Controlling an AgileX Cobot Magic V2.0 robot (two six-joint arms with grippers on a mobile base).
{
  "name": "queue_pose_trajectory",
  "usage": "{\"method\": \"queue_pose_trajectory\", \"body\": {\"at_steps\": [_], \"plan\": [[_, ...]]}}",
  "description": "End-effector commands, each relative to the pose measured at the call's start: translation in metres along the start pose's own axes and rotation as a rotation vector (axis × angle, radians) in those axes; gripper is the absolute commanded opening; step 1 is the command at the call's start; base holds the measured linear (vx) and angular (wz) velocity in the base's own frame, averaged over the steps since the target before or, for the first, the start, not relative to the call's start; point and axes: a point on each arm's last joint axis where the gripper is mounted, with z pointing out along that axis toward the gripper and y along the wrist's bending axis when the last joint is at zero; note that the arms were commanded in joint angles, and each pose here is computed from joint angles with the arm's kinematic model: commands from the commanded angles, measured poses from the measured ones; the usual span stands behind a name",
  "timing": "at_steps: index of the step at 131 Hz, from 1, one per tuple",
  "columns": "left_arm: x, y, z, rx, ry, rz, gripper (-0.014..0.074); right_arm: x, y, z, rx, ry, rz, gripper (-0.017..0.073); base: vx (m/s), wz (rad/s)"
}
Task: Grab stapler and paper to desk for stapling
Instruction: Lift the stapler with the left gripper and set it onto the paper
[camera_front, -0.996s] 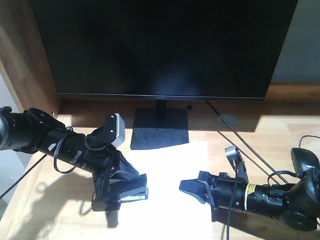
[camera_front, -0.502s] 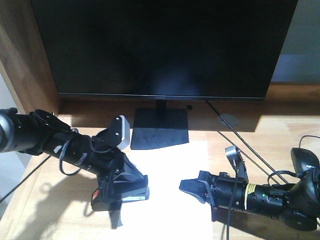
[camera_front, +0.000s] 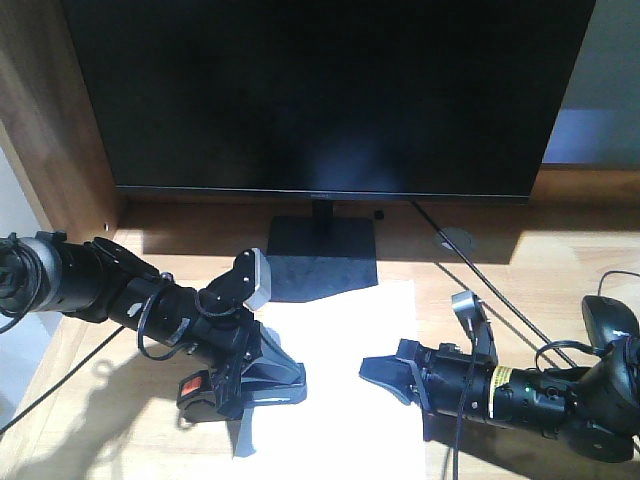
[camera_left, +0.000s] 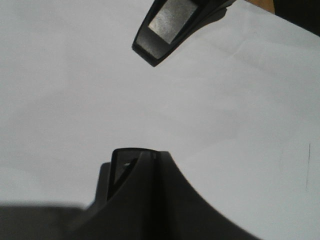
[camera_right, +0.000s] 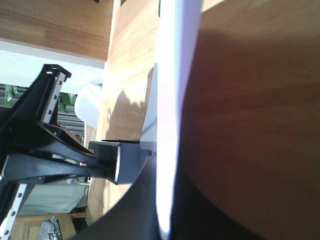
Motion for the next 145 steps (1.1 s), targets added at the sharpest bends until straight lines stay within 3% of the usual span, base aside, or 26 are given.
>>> {"method": "queue_pose_trajectory", "body": {"at_steps": [1, 44, 66, 106, 131, 145], "plan": [[0.001, 0.0, -0.002, -0.022, 0.058, 0.054, -0.0006, -0.009, 0.016, -0.002, -0.1, -0.043, -0.045, 0.0, 0.0, 0.0], [-0.006, -0.003, -0.007, -0.026, 0.04, 0.067, -0.0006, -0.009, 0.016, -0.002, -0.101, -0.042, -0.045, 0.0, 0.0, 0.0], [-0.029, -0.013, -0.029, -0.078, -0.002, 0.132, -0.0006, -0.009, 0.017, -0.002, -0.106, -0.043, -0.045, 0.0, 0.0, 0.0], [-0.073, -0.044, -0.076, -0.188, -0.087, 0.278, -0.0006, -0.009, 0.018, -0.003, -0.123, -0.046, -0.045, 0.0005, 0.0, 0.0], [-0.083, -0.054, -0.088, -0.218, -0.107, 0.317, -0.0006, -0.009, 0.018, -0.003, -0.123, -0.047, -0.046, 0.002, 0.0, 0.0], [-0.083, -0.055, -0.089, -0.213, -0.109, 0.319, -0.0006, -0.009, 0.019, -0.003, -0.13, -0.045, -0.062, 0.0076, 0.0, 0.0]]}}
